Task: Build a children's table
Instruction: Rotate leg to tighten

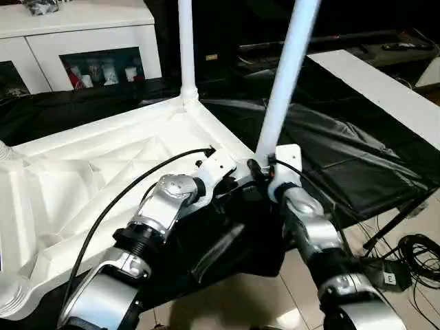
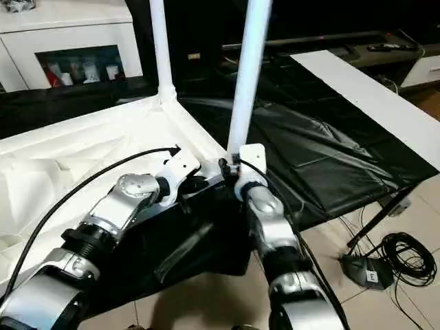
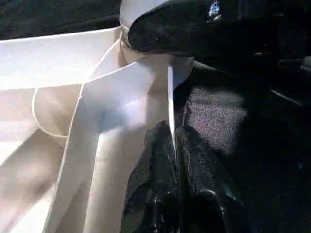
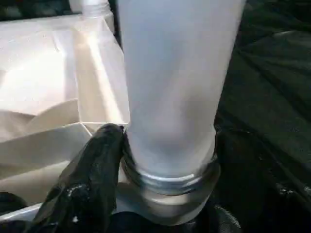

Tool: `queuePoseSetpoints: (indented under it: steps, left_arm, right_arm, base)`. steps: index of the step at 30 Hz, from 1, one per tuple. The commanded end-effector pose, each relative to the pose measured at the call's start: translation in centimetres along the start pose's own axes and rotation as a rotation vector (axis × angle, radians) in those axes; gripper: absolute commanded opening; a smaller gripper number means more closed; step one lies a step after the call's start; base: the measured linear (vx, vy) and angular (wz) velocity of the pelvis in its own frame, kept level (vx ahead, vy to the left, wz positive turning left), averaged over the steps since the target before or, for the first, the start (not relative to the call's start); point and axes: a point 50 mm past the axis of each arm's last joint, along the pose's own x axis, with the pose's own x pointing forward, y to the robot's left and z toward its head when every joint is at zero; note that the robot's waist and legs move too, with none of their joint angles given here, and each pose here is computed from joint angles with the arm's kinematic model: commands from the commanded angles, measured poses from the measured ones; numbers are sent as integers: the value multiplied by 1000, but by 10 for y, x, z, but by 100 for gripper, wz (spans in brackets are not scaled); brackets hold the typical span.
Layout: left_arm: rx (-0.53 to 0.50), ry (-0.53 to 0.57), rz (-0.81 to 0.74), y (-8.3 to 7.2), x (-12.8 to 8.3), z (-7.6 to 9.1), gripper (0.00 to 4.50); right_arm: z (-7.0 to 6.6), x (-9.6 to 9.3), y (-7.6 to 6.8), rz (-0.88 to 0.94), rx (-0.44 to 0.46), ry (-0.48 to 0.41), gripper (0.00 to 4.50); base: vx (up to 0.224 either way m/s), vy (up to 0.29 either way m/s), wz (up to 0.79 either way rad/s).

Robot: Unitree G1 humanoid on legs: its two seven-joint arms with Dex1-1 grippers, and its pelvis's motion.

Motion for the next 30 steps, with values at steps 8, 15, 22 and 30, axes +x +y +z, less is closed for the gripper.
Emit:
queuePoseSetpoints:
  steps: [8, 15, 22, 30]
  left_arm:
    - [39, -2, -106, -2, -14, -12, 0]
    - [81, -33, -298, -6, -38, -18, 0]
    - [105, -26, -442, -10, -57, -22, 0]
    - [103, -30, -448, -10, -61, -21, 0]
  right_arm:
    - [9, -24, 2, 363, -133, -16, 380]
    - [17, -51, -30, 531, -253, 40, 380]
    - [21, -58, -36, 609, -271, 81, 380]
    - [14, -59, -24, 718, -292, 138, 380]
  base:
    - [0, 0, 0]
    - [0, 0, 0]
    - [0, 0, 0]
    - [0, 0, 0]
